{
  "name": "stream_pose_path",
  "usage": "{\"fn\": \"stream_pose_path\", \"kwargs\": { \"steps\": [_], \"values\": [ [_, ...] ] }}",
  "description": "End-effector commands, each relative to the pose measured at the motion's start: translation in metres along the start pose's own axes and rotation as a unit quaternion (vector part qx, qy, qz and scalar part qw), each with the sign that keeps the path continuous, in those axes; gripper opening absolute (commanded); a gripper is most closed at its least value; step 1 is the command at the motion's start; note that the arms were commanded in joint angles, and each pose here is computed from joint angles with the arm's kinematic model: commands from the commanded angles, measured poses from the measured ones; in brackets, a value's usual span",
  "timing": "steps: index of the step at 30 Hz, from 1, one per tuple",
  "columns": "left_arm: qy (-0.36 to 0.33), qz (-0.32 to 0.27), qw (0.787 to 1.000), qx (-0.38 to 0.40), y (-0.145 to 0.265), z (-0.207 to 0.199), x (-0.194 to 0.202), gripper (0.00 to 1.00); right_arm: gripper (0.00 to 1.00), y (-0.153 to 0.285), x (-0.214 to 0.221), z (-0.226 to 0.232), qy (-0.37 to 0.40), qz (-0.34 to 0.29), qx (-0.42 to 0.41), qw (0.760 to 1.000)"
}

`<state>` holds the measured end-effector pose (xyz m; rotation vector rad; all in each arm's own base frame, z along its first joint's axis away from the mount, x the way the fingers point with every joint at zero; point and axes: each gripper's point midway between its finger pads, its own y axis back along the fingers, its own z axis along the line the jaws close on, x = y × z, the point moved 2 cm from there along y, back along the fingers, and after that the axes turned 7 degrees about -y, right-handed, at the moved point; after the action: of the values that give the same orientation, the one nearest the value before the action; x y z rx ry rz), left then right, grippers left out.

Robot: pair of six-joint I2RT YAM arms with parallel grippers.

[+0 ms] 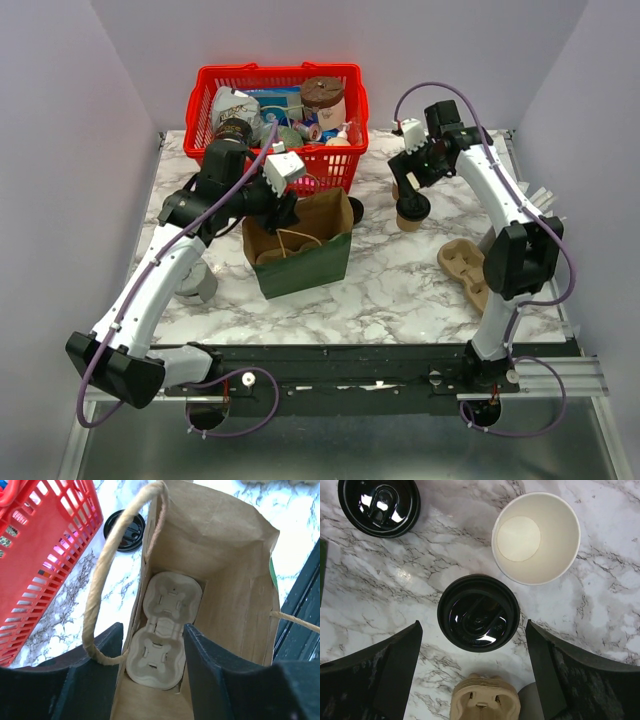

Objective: Pack the takeout coffee

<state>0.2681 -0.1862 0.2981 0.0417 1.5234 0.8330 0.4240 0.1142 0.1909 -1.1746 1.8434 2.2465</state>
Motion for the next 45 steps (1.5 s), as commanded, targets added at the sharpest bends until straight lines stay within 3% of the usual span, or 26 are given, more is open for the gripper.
{"fn": "stream_pose_path", "kwargs": {
  "steps": [1,20,33,41,45],
  "values": [
    [0.013,-0.023,1.0,-0.013,0.005,0.005,-0.013,0.63,0.94,-0.018,0.025,-0.002,-0.005,0.057,-0.002,0.998],
    [0.026,-0.032,0.999,-0.018,0.003,0.015,-0.017,0.64,0.95,-0.045,0.042,-0.011,0.006,0.1,-0.001,0.995],
    [0.03,-0.033,0.999,-0.019,0.002,0.018,-0.015,0.64,0.84,-0.048,0.048,-0.014,0.016,0.112,0.006,0.994],
    [0.03,-0.032,0.999,-0.018,0.002,0.018,-0.015,0.64,0.87,-0.054,0.06,-0.021,0.029,0.135,0.021,0.99],
    [0.03,-0.032,0.999,-0.019,0.002,0.018,-0.015,0.64,0.8,-0.049,0.058,-0.02,0.031,0.128,0.021,0.991]
  ]
}}
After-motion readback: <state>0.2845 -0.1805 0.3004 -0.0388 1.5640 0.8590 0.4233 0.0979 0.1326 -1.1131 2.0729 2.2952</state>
